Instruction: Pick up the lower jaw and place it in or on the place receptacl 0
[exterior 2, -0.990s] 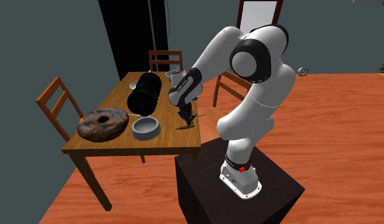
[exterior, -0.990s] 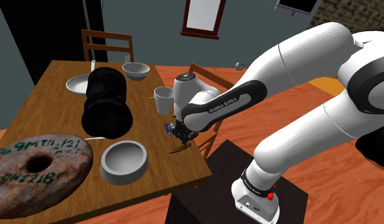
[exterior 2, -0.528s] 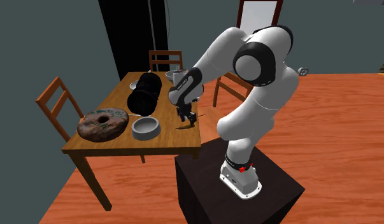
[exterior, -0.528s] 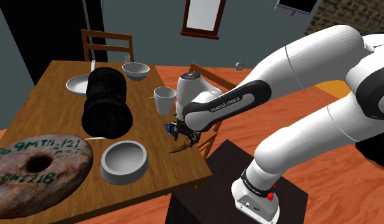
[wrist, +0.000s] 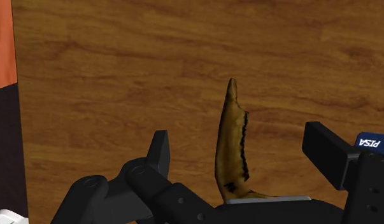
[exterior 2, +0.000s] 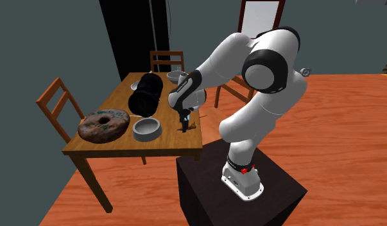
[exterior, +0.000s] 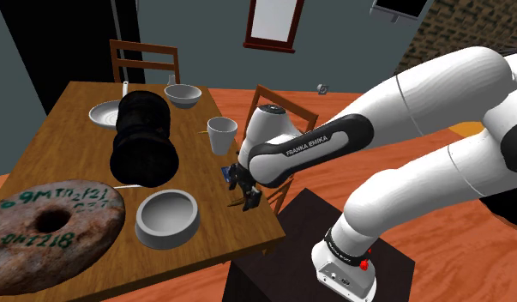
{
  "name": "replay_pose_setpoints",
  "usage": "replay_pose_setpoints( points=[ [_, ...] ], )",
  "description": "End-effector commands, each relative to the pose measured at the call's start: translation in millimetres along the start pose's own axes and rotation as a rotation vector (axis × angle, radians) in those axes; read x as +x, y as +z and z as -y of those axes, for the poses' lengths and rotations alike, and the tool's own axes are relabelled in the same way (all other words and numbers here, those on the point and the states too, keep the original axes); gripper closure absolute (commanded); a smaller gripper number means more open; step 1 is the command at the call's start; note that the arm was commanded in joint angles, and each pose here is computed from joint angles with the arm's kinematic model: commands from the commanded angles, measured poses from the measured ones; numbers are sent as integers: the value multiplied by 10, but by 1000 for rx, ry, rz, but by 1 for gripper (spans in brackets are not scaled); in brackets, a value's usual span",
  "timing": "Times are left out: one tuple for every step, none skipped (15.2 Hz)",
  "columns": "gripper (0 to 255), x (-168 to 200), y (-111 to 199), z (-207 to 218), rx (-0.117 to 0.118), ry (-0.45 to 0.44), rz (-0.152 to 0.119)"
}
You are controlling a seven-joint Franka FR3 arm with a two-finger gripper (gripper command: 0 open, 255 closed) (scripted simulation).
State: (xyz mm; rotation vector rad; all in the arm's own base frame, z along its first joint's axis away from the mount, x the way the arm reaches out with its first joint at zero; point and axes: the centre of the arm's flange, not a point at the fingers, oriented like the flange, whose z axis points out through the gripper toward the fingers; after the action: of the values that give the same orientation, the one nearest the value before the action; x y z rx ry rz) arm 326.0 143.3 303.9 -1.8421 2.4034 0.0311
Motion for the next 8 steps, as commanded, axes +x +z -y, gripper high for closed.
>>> replay_pose_setpoints(
  points=[
    [0, 0, 93, 4, 2, 6, 2],
    [0, 0, 146, 5, 2, 6, 2],
    [0, -1, 176, 5, 2, 6, 2],
    [0, -1, 176, 4, 1, 6, 2],
    [0, -1, 176, 4, 2, 6, 2],
    [0, -1, 176, 5, 2, 6, 2],
    [0, -1, 176, 5, 2, 6, 2],
    [0, -1, 176, 5, 2, 6, 2]
  ],
)
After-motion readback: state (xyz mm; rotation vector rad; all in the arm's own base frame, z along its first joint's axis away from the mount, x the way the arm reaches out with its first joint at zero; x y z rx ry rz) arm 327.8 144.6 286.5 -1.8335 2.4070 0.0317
